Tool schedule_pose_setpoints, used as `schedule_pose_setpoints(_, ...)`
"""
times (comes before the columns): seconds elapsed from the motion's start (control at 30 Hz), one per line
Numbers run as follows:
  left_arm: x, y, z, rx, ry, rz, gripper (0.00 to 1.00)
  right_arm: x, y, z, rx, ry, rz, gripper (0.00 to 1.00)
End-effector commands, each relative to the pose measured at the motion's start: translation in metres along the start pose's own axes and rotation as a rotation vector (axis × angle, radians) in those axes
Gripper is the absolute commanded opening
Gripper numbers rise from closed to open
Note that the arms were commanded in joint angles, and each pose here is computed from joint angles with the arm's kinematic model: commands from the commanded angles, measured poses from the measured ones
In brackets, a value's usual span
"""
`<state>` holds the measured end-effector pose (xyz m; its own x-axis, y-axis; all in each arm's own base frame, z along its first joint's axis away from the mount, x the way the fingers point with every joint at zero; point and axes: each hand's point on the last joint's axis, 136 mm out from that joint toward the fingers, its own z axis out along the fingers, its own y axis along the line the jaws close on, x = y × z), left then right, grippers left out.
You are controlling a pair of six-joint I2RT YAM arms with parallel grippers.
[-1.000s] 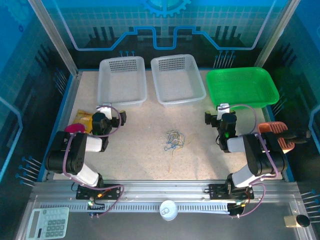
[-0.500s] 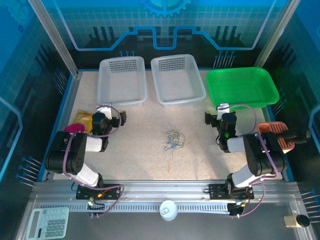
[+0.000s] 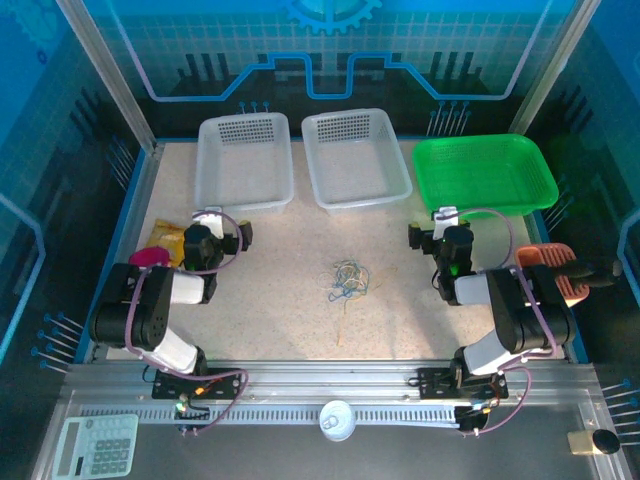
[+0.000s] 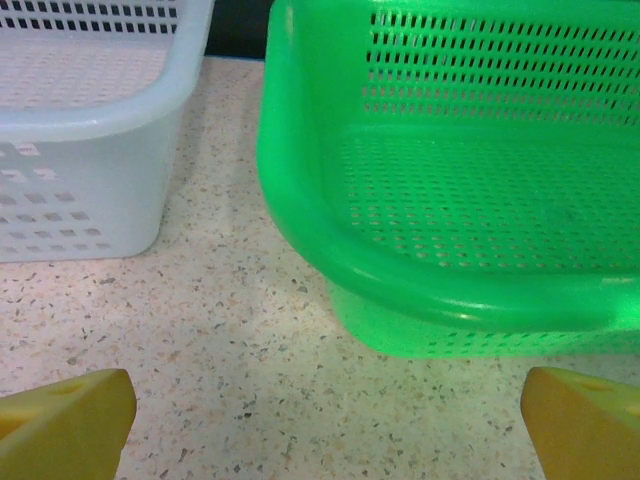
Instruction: Untangle the cables
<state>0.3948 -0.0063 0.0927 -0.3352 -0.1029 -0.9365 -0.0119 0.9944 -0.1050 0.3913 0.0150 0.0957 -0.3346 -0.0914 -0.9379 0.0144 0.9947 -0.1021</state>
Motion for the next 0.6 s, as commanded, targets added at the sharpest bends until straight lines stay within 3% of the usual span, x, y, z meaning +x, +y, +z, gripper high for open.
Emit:
schedule_pose_setpoints(0.0, -0.017, 0.005, -0.009, -0.027, -0.048, 0.008, 0.99, -0.021, 0.005, -0.011, -0.005, -0.067, -0.029, 1.0)
schedule_pose_setpoints(0.27, -0.043, 0.003, -0.022, -0.064, -0.051, 0.025, 0.99, -0.067, -0.002, -0.034, 0.031, -0.031, 0.015, 1.0)
schedule_pose_setpoints(0.47, -0.09, -0.005, -0.038, -0.063, -0.088, -0.045, 0.99, -0.1, -0.016, -0.056, 0.082, 0.114, 0.337, 1.0)
schedule_pose_setpoints(0.57, -0.112, -0.014, -0.046, -0.058, -0.08, -0.078, 0.99, -0.121, 0.006, -0.062, -0.054, 0.132, 0.391, 1.0)
